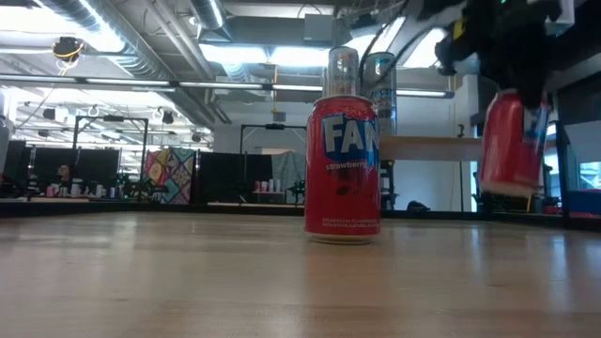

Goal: Place canned beverage on shelf
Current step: Put the right red soda can on the shelf

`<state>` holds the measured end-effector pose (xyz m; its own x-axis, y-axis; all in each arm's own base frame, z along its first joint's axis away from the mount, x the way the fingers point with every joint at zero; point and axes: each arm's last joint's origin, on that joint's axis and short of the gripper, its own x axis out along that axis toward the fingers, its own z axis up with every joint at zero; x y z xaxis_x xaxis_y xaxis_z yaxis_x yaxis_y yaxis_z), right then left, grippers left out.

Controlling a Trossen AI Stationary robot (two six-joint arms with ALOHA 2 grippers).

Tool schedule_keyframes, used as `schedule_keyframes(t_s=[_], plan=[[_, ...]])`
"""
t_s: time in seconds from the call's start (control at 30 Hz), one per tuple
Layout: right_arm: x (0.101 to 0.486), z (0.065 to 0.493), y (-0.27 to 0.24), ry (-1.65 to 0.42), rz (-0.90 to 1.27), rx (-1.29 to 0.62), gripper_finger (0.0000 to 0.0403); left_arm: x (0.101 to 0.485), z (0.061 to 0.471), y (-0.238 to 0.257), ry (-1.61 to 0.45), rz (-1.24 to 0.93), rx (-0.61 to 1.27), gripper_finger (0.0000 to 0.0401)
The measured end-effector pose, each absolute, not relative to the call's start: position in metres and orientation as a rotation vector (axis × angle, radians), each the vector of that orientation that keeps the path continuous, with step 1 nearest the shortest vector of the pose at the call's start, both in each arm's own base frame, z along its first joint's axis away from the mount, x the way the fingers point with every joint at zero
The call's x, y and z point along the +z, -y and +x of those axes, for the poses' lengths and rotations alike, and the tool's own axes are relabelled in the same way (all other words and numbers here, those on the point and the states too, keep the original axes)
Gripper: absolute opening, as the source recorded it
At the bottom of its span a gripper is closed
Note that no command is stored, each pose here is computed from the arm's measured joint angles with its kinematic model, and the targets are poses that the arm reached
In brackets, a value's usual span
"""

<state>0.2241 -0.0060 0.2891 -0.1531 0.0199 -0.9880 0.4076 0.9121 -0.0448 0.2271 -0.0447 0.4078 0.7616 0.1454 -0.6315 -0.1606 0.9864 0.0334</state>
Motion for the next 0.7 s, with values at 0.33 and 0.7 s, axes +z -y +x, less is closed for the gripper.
schedule_keyframes(t_s=[0.33,0.7], plan=[[0.248,0.262,0.005,-1.753,0.469,-0.439,0.0239,0.408,0.227,0.045,-0.684,-0.037,0.172,0.0352],[0.237,0.272,0.004,-1.786,0.525,-0.434,0.0272,0.408,0.227,0.045,-0.683,-0.044,0.174,0.0352]])
